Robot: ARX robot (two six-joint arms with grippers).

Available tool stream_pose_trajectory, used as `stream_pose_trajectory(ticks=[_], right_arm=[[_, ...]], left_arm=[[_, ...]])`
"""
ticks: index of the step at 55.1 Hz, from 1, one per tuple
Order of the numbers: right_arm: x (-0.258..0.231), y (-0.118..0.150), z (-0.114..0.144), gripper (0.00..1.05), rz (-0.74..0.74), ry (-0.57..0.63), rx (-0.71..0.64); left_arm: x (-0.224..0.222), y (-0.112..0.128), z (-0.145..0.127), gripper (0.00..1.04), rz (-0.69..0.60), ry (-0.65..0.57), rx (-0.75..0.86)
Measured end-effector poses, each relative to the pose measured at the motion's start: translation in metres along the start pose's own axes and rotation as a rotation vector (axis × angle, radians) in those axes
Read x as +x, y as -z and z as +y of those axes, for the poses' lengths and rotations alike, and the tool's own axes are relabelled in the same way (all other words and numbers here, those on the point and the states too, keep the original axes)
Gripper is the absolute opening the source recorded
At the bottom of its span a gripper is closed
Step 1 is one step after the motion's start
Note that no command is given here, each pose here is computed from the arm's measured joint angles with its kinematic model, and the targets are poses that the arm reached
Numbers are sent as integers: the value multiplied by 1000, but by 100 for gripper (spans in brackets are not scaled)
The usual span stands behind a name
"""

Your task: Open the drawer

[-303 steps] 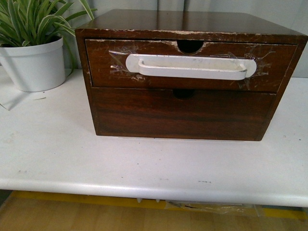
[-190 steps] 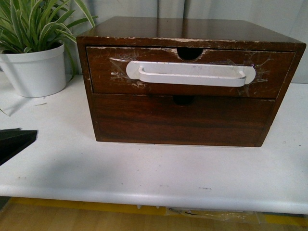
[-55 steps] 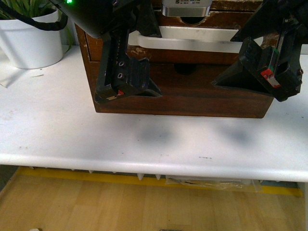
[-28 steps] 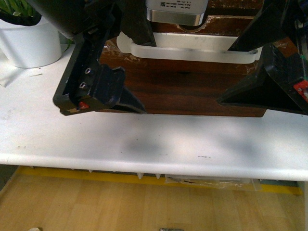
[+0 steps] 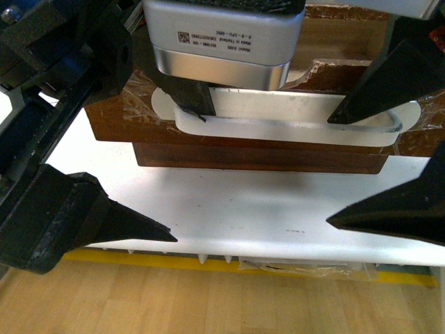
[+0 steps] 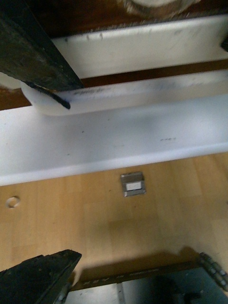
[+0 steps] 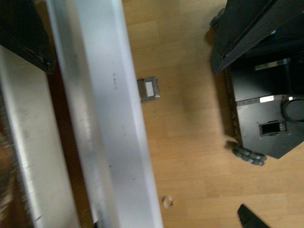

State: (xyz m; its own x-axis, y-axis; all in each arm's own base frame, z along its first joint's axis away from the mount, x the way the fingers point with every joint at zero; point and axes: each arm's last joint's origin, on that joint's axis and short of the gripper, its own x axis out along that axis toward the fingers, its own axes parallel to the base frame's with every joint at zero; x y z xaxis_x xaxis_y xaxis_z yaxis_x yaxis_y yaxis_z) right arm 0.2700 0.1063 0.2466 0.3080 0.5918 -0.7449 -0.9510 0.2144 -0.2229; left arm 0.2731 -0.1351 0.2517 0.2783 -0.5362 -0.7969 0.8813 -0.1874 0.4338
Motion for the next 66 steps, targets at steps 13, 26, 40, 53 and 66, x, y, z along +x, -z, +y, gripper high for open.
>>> stream_pose_trajectory(ticks=[13, 26, 40, 53, 66], right_arm=[[-33, -1, 10, 96, -128, 133, 15], [-62, 18, 30, 96, -223, 360, 81], [-91, 57, 79, 96, -359, 726, 328], [-93, 92, 125, 96, -388, 1007, 564], [-100, 105, 144, 96, -497, 1169, 686]], left_arm=[[-36, -20, -5, 99, -213, -256, -17], [-66, -14, -31, 99, -294, -501, -135], [-82, 39, -86, 99, -281, -903, -500], [-89, 78, -159, 99, -274, -1116, -942], [-91, 86, -190, 99, -297, -1267, -1103]])
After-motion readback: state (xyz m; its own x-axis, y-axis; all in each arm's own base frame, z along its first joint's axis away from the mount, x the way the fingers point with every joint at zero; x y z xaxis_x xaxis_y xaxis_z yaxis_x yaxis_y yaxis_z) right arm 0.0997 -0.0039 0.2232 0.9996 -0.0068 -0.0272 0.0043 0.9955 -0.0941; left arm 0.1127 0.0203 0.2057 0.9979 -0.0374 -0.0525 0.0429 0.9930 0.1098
